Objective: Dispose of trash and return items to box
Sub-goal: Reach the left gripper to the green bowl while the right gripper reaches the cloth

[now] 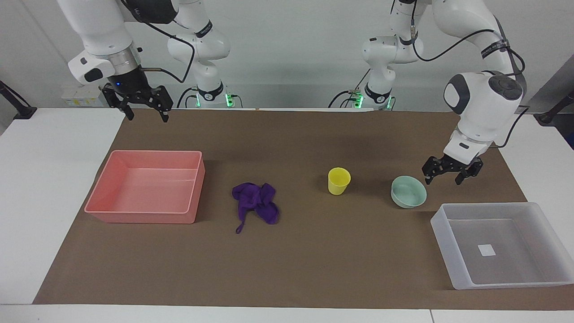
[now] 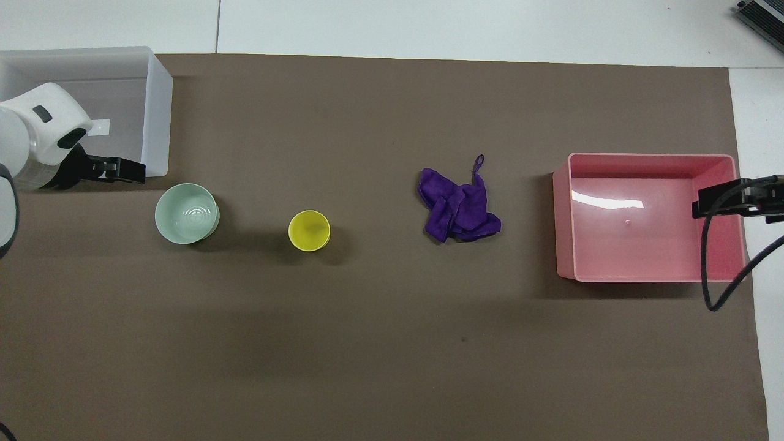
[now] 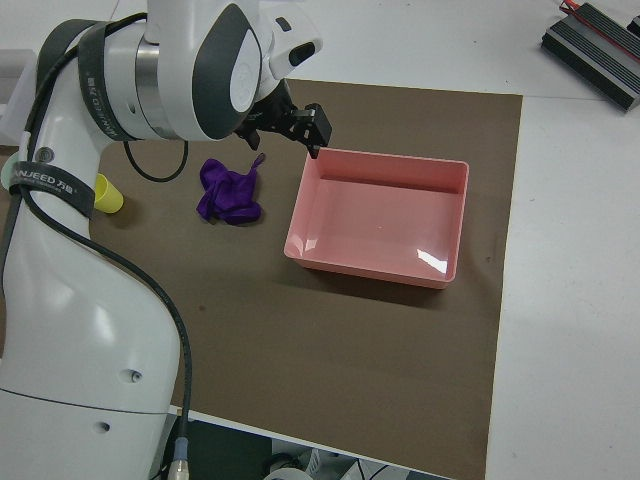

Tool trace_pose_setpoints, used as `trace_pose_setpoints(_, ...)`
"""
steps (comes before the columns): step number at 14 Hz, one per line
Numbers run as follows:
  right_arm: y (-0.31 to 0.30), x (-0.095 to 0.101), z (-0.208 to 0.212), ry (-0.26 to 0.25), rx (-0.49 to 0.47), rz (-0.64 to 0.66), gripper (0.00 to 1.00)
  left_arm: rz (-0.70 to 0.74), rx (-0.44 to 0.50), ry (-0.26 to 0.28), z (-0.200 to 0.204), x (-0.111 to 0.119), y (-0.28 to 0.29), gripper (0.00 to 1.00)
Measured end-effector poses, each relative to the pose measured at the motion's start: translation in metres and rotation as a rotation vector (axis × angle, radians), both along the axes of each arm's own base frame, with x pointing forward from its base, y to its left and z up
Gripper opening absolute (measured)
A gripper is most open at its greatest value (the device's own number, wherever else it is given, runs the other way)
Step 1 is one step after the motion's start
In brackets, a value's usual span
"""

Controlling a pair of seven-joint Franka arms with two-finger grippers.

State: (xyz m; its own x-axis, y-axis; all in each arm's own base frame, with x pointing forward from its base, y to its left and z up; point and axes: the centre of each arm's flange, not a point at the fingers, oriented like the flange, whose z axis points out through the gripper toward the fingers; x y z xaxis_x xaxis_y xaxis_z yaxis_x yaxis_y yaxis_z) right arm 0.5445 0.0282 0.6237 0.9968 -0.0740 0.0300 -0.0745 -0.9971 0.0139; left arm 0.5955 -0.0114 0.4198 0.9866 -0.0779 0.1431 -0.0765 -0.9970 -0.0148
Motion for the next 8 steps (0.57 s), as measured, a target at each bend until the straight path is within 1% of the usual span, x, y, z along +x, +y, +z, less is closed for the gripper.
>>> trace_pose_setpoints(4, 0.058, 0.005, -0.019, -0.009, 0.003, -0.007, 1.0, 0.029, -0.004, 0.006, -0.037, -0.012, 0.001, 1.0)
trace_pose_setpoints(8, 0.111, 0.009, -0.038, -0.008, 0.003, 0.014, 1.0, 0.066, -0.01, 0.017, -0.069, -0.012, -0.003, 1.0)
